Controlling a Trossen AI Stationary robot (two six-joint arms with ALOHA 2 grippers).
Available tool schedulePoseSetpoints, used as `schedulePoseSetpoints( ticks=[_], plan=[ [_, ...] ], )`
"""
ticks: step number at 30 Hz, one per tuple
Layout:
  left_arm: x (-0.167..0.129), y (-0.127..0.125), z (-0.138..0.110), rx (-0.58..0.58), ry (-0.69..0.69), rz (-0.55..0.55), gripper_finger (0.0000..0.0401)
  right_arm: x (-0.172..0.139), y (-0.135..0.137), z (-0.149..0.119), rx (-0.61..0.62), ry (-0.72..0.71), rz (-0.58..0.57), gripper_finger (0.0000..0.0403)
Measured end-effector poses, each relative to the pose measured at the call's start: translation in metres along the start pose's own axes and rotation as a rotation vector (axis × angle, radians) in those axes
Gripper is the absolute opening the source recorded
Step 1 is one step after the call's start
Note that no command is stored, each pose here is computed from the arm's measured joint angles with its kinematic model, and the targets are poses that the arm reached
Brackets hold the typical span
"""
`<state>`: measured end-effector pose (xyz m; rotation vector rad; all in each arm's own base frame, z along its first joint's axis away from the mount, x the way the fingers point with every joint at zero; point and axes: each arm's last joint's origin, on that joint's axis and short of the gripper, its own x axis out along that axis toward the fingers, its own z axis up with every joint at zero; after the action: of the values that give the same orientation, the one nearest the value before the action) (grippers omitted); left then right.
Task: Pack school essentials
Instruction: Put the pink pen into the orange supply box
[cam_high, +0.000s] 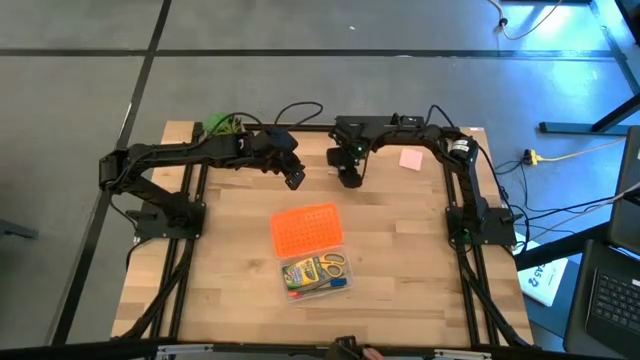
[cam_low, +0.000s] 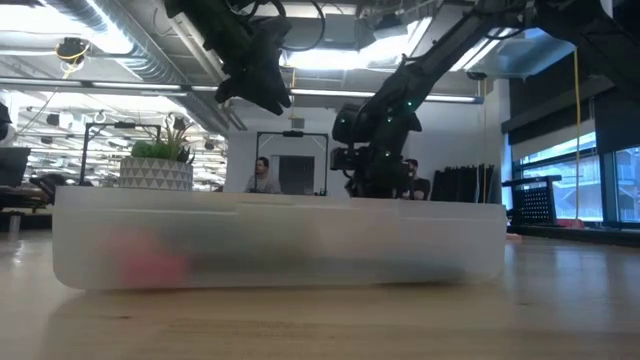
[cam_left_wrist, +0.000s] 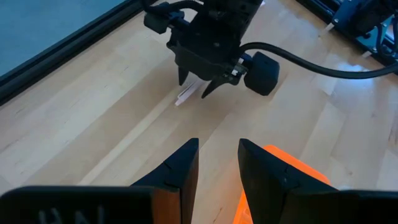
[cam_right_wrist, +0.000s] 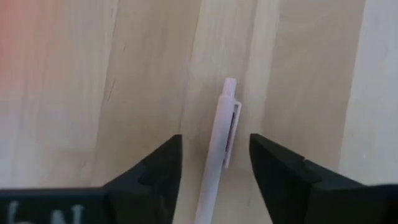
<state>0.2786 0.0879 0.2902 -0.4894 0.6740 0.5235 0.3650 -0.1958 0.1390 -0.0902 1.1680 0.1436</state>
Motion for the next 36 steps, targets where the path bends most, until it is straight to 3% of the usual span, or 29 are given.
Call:
schedulePoseSetpoints(
  ticks=[9, 29, 36],
  plan=[
    [0.0, 0.0, 0.0, 0.0, 0.0, 0.0, 0.0106, 0.008, 0.002, -0.006, -0.01, -0.04, -0.014, 0.019],
    [0.0, 0.0, 0.0, 0.0, 0.0, 0.0, 0.0106, 0.012, 0.003, -0.009, 0.006, -0.048, -0.008, 0.0049],
    [0.0, 0.0, 0.0, 0.0, 0.0, 0.0, 0.0105, 0.012, 0.004, -0.008, 0.004, -0.051, -0.01, 0.0039]
  ],
)
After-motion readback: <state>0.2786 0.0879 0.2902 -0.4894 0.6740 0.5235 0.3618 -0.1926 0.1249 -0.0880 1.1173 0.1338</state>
